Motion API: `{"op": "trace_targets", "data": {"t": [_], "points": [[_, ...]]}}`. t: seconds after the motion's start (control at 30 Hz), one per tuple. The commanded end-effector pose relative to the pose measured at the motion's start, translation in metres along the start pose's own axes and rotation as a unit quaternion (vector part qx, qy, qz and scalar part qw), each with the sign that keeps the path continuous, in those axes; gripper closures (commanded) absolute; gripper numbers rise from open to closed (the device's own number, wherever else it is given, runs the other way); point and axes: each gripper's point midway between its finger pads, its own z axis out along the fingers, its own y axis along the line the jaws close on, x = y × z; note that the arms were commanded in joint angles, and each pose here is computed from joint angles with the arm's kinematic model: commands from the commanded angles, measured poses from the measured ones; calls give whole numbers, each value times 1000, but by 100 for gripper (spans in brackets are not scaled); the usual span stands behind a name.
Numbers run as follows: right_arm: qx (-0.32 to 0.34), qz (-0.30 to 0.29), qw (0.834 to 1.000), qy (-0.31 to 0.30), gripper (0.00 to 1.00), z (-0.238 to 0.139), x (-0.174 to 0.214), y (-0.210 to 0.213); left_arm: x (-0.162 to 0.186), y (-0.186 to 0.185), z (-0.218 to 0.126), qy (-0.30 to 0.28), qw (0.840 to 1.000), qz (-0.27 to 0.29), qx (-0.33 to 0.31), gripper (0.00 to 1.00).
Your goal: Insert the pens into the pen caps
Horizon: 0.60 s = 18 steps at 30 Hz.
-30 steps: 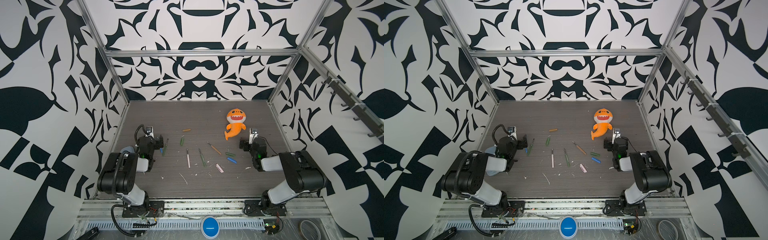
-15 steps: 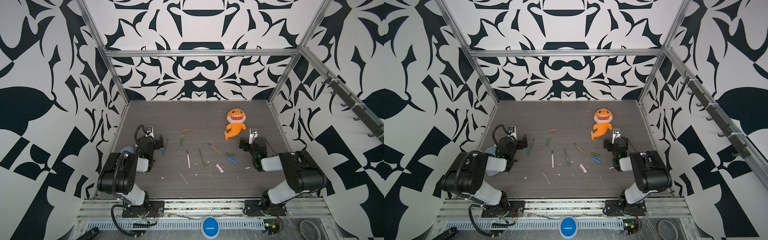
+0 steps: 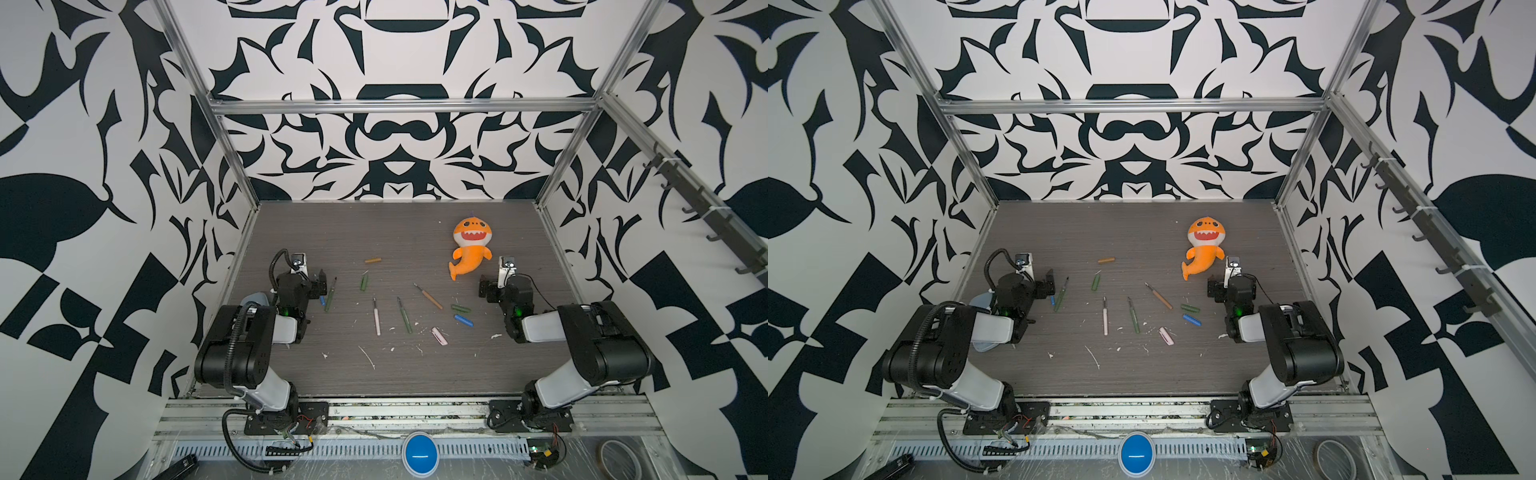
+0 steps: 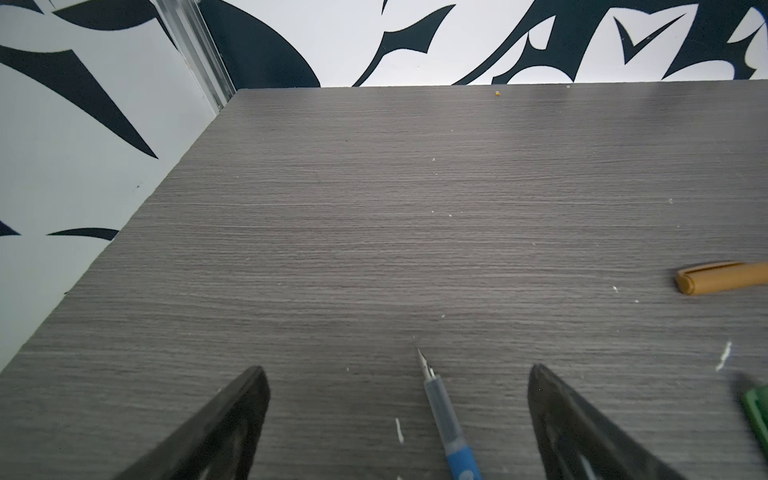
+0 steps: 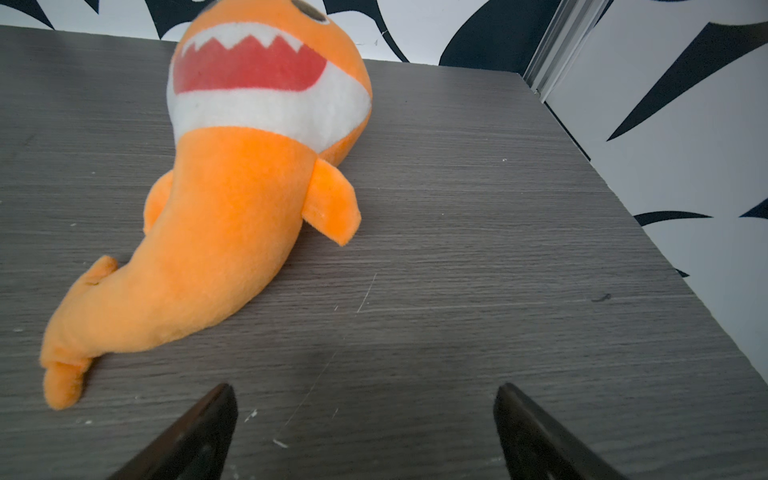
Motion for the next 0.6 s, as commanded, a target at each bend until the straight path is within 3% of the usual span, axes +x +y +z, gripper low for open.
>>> {"op": "trace_targets", "data": {"t": [0.0, 0.43, 0.57], "points": [[3, 7, 1000, -28, 0, 0, -19, -2, -8, -1, 0, -11, 1000, -5, 4, 0], [-21, -8, 1000, 5, 0, -7, -52, 8, -42, -11, -19, -9, 999, 5, 37, 1], [-25, -21, 999, -4, 0, -15, -66, 10, -67, -10, -33, -45, 998, 16, 38, 1]]}}
